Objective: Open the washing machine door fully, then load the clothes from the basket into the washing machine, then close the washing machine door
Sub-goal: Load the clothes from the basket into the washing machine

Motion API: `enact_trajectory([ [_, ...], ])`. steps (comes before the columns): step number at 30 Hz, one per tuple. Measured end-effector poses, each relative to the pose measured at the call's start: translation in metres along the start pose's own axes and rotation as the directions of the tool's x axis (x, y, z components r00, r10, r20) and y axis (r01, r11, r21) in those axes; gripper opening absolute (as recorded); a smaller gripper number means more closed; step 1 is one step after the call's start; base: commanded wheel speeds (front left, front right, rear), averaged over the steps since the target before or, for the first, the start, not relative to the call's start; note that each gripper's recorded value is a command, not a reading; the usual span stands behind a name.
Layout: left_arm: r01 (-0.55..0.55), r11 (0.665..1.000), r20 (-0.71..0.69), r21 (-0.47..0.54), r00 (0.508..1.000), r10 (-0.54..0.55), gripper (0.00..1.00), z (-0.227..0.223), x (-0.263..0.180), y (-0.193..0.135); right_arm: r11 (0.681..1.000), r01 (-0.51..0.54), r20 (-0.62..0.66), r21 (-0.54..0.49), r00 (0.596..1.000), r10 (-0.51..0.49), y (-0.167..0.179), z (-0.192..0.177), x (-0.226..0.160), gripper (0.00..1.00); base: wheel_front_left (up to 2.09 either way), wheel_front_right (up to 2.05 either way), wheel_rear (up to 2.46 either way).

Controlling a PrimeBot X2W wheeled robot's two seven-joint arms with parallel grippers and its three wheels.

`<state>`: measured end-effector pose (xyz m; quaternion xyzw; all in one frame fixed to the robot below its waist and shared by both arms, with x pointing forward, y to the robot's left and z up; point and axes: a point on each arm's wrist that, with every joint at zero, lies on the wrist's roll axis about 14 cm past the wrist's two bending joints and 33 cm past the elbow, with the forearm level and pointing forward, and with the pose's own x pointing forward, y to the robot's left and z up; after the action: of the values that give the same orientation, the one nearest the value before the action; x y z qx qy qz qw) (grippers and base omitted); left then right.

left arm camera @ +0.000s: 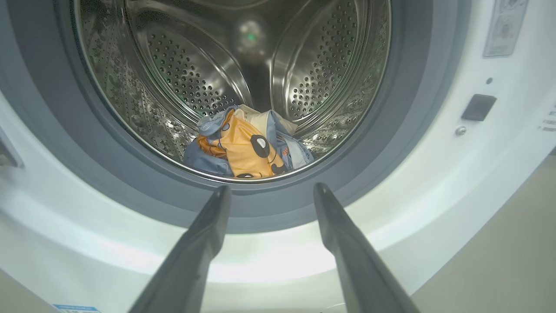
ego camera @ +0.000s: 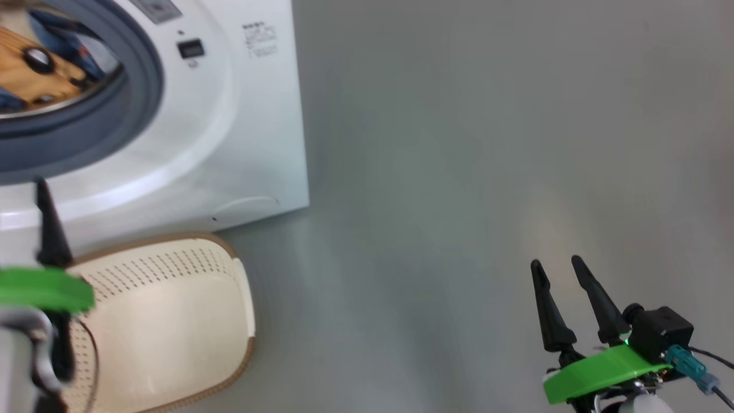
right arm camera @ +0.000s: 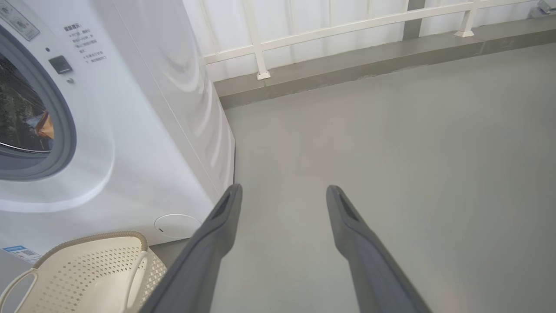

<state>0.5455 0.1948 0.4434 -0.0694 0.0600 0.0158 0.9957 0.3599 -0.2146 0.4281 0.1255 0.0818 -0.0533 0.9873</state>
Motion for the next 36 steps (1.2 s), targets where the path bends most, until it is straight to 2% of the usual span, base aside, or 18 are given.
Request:
enact_trajectory([
  [6,-0.004,1.0,0.049,0.007,0.999,0.004,1.0,0.01,-0.064,-0.003,0.999,-0.031,0.015,-0.027,0.999,0.031,0.005,0.013,-0.013,1.0,0.0,0.0,0.0],
  [13,-0.023,1.0,0.045,0.001,0.999,0.023,1.0,0.005,-0.131,-0.004,0.996,-0.07,0.031,-0.054,0.997,0.072,0.012,0.027,-0.026,1.0,0.0,0.0,0.0],
  [22,-0.028,0.999,0.054,-0.018,0.998,0.029,1.0,0.005,-0.172,-0.012,0.988,-0.123,0.04,-0.093,0.991,0.127,0.025,0.039,-0.033,1.0,0.0,0.0,0.0],
  [36,-0.021,1.0,0.069,-0.007,0.997,0.021,1.0,0.005,-0.209,-0.018,0.98,-0.156,0.051,-0.122,0.985,0.163,0.032,0.049,-0.043,1.0,0.0,0.0,0.0],
])
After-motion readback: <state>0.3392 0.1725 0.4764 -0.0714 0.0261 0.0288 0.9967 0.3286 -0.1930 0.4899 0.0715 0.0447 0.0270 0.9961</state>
